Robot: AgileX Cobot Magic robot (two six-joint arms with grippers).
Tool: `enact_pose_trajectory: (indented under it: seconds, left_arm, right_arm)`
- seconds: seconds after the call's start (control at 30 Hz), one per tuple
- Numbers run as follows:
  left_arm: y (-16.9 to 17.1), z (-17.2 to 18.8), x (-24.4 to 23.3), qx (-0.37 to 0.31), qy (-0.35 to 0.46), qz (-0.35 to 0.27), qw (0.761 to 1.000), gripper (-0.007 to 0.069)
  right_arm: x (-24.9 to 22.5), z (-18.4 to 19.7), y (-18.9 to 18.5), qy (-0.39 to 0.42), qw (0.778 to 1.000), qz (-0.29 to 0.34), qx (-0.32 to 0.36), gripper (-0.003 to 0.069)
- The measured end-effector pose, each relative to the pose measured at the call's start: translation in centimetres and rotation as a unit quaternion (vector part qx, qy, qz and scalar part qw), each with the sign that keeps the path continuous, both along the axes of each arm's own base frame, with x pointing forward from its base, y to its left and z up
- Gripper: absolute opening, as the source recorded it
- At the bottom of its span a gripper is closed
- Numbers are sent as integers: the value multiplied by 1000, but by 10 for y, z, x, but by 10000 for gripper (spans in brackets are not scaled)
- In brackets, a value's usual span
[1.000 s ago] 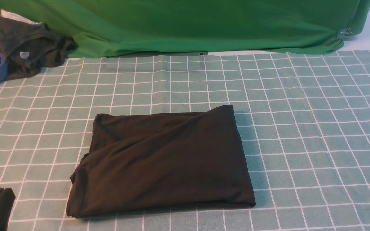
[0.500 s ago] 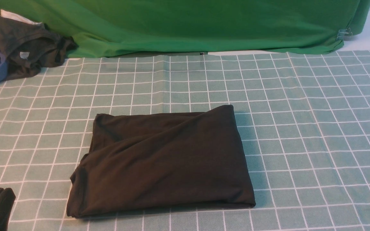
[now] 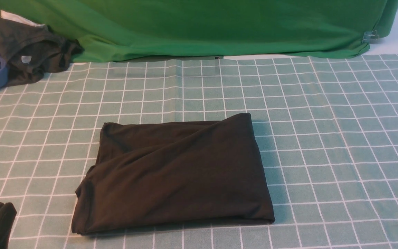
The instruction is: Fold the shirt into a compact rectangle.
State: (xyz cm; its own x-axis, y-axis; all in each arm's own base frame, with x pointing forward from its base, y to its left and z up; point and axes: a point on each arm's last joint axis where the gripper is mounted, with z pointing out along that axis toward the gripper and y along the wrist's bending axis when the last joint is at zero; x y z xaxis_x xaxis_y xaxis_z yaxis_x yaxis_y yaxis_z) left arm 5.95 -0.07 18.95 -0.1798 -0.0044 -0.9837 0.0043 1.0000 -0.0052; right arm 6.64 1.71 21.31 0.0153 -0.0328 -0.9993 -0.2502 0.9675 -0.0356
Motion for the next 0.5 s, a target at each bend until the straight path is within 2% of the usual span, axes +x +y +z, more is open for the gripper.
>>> enact_pose_trajectory:
  seconds: [0.2, 0.33, 0.5]
  left_arm:
    - [0, 0, 0, 0, 0, 0, 1000, 15]
    - [0, 0, 0, 0, 0, 0, 1000, 15]
    - [0, 0, 0, 2, 1, 0, 1000, 15]
  right_arm:
    - [-5, -21, -11, 79, 994, -77, -18, 237]
    - [-10, -21, -15, 70, 991, -109, -17, 237]
    - [-11, -24, -16, 77, 990, -115, -32, 238]
